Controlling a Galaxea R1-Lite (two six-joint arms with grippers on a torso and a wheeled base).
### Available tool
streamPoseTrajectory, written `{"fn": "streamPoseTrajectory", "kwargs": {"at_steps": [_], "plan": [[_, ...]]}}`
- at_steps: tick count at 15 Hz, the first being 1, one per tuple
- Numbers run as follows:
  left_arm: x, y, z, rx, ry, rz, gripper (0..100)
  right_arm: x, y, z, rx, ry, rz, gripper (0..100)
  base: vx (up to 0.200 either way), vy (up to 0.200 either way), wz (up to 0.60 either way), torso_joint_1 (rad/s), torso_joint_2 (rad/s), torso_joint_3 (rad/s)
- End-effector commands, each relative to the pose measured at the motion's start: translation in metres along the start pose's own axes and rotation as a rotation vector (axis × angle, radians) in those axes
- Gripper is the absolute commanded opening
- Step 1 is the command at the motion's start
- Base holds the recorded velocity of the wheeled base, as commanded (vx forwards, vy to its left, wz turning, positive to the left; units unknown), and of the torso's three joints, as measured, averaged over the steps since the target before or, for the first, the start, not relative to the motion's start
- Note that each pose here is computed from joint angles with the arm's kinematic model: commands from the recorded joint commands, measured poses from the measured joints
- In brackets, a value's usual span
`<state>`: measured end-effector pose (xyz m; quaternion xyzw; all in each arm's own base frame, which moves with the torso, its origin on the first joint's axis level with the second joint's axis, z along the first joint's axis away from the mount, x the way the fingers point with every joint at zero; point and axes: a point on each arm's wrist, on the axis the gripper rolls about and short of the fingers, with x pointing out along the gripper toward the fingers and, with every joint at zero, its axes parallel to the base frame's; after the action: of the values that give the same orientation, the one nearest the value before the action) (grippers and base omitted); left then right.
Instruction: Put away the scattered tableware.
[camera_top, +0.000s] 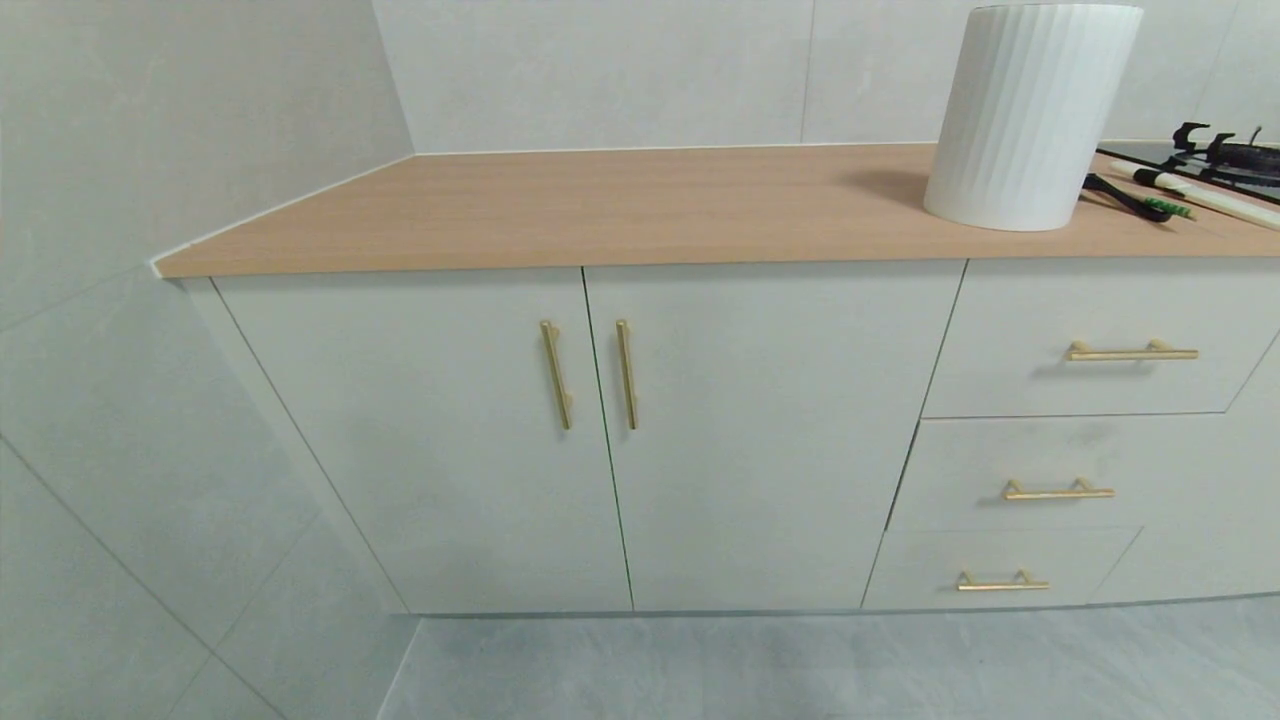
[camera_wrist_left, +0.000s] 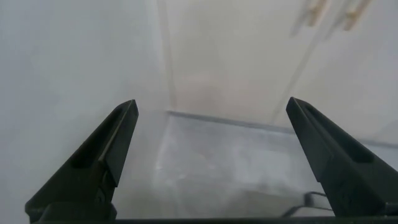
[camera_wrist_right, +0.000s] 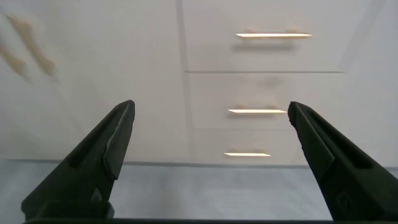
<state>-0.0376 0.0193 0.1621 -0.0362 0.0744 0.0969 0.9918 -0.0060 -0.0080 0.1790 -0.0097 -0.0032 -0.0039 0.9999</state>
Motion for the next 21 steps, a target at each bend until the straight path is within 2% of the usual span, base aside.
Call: {"fn": "streamPoseTrajectory", "kwargs": {"at_steps": [1,3,4,6,7,8,9,11,12,13,14,16,17,18,19,20,21], "plan": [[-0.021,0.008,-0.008,-0.061,-0.109,0.052,100,-0.040,-0.006,-0.022,-0.036,-0.090,-0.157,100,0.000,0.000,0.00,0.000,0.00,0.000],[-0.022,0.005,-0.009,-0.137,-0.114,0.099,100,-0.036,-0.006,-0.031,-0.040,-0.047,-0.297,100,0.000,0.000,0.00,0.000,0.00,0.000],[-0.022,0.004,-0.010,-0.156,-0.114,0.132,100,-0.034,-0.005,-0.036,-0.037,-0.036,-0.341,100,0.000,0.000,0.00,0.000,0.00,0.000],[-0.022,0.004,-0.011,-0.200,-0.124,0.180,100,-0.040,-0.001,-0.046,-0.035,-0.067,-0.401,100,0.000,0.000,0.00,0.000,0.00,0.000],[-0.027,0.000,-0.013,-0.212,-0.147,0.241,100,-0.040,0.000,-0.057,-0.034,-0.069,-0.395,100,0.000,0.000,0.00,0.000,0.00,0.000],[-0.031,-0.001,-0.022,-0.200,-0.175,0.234,100,-0.039,0.000,-0.058,-0.022,-0.079,-0.397,100,0.000,0.000,0.00,0.000,0.00,0.000],[-0.030,-0.002,-0.029,-0.157,-0.170,0.248,100,-0.039,0.000,-0.057,0.015,-0.098,-0.390,100,0.000,0.000,0.00,0.000,0.00,0.000],[-0.026,-0.001,-0.034,-0.168,-0.159,0.290,100,-0.036,0.001,-0.063,0.036,-0.087,-0.363,100,0.000,0.000,0.00,0.000,0.00,0.000],[-0.020,-0.002,-0.041,-0.138,-0.122,0.267,100,-0.030,0.002,-0.074,0.031,-0.061,-0.323,100,0.000,0.000,0.00,0.000,0.00,0.000],[-0.015,-0.004,-0.047,-0.081,-0.092,0.225,100,-0.025,0.003,-0.084,0.025,-0.049,-0.272,100,0.000,0.000,0.00,0.000,0.00,0.000],[-0.006,-0.006,-0.057,-0.017,-0.069,0.172,100,-0.018,0.005,-0.095,0.023,-0.072,-0.205,100,0.000,0.000,0.00,0.000,0.00,0.000],[0.015,-0.009,-0.077,0.045,-0.088,0.114,100,-0.018,0.007,-0.098,0.026,-0.044,-0.131,100,0.000,0.000,0.00,0.000,0.00,0.000],[0.019,-0.012,-0.077,0.040,-0.158,0.045,100,-0.018,0.007,-0.098,0.026,-0.037,-0.109,100,0.000,0.000,0.00,0.000,0.00,0.000],[0.024,-0.013,-0.082,0.043,-0.187,-0.010,100,-0.018,0.008,-0.101,0.032,-0.016,-0.078,100,0.000,0.000,0.00,0.000,0.00,0.000],[0.024,-0.013,-0.082,0.043,-0.187,-0.010,100,-0.018,0.008,-0.101,0.032,-0.016,-0.078,100,0.000,0.000,0.00,0.000,0.00,0.000],[0.024,-0.014,-0.081,0.025,-0.187,-0.063,100,-0.018,0.009,-0.103,0.029,0.007,-0.026,100,0.000,0.000,0.00,0.000,0.00,0.000],[0.024,-0.015,-0.082,0.020,-0.184,-0.075,100,-0.018,0.009,-0.103,0.029,0.007,-0.025,100,0.000,0.000,0.00,0.000,0.00,0.000]]}}
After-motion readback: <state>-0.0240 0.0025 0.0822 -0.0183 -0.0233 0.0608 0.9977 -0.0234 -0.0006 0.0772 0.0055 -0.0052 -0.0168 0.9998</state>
